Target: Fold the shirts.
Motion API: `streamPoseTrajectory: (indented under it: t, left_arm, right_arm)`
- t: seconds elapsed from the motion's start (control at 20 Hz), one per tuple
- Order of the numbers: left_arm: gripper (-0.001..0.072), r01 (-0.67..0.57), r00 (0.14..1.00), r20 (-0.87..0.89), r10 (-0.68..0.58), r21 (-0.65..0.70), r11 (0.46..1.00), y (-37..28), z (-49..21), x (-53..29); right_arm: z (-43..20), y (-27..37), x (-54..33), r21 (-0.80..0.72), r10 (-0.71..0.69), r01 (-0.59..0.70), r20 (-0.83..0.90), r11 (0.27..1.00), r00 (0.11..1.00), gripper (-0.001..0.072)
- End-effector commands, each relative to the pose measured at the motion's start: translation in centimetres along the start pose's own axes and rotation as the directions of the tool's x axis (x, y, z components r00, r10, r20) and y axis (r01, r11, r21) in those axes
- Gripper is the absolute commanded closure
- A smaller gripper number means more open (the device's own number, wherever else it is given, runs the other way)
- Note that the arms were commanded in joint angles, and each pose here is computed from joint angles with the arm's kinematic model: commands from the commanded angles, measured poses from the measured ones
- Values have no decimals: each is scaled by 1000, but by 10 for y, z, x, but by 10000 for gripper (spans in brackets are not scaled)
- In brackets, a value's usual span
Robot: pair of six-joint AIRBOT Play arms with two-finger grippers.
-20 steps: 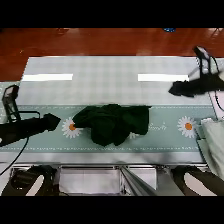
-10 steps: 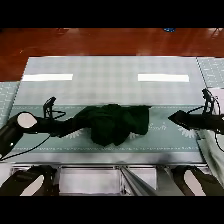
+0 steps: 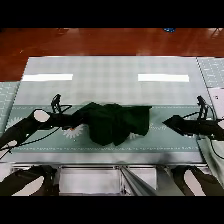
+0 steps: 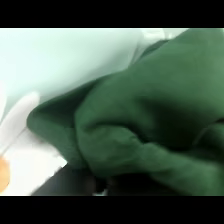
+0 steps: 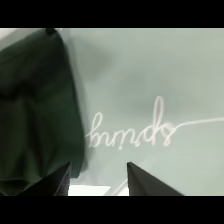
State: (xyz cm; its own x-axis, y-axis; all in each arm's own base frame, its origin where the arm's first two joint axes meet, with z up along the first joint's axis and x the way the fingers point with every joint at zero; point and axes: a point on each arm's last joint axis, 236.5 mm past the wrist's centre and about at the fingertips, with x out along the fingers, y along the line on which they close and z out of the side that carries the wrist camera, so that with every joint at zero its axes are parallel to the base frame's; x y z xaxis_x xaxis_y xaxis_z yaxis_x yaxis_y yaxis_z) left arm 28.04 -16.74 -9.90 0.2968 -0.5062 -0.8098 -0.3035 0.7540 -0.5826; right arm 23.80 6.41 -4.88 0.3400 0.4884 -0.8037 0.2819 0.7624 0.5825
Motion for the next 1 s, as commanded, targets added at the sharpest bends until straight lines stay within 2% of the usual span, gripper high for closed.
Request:
streamPoseTrajectory:
  t: [0.0, 0.3, 0.5, 0.65, 0.7, 0.75, 0.8, 0.95]
  left_arm:
    - [690, 3, 999, 52, -4, 24, 1000, -2, 13, 6]
    - [690, 5, 1000, -13, -4, 68, 998, -3, -2, 6]
    - [690, 11, 999, -46, -7, 75, 997, -5, -12, 7]
    - [689, 12, 999, -38, -8, 81, 997, -7, -11, 8]
    - [690, 11, 999, -38, -8, 81, 997, -7, -11, 8]
    - [690, 12, 999, -38, -8, 82, 997, -7, -11, 8]
    - [689, 13, 999, -34, -10, 80, 997, -7, -9, 7]
    - [689, 66, 998, -1, -66, 82, 994, -25, 19, -18]
  right_arm:
    - [-15, 10, 16, 15, 45, -44, -32, 999, 998, 305]
    - [-42, 15, 64, 27, 8, -3, -167, 1000, 986, 305]
    - [-30, 43, 93, 78, 85, -74, -151, 994, 985, 306]
    - [-24, 67, 116, 47, 108, -102, -174, 994, 979, 318]
    - [-22, 77, 123, 36, 127, -123, -182, 992, 975, 404]
    - [-21, 90, 127, 3, 151, -153, -191, 988, 970, 580]
    - [-18, 106, 126, -47, 184, -197, -201, 979, 962, 685]
    - [16, 159, 93, -178, 282, -317, -198, 931, 939, 686]
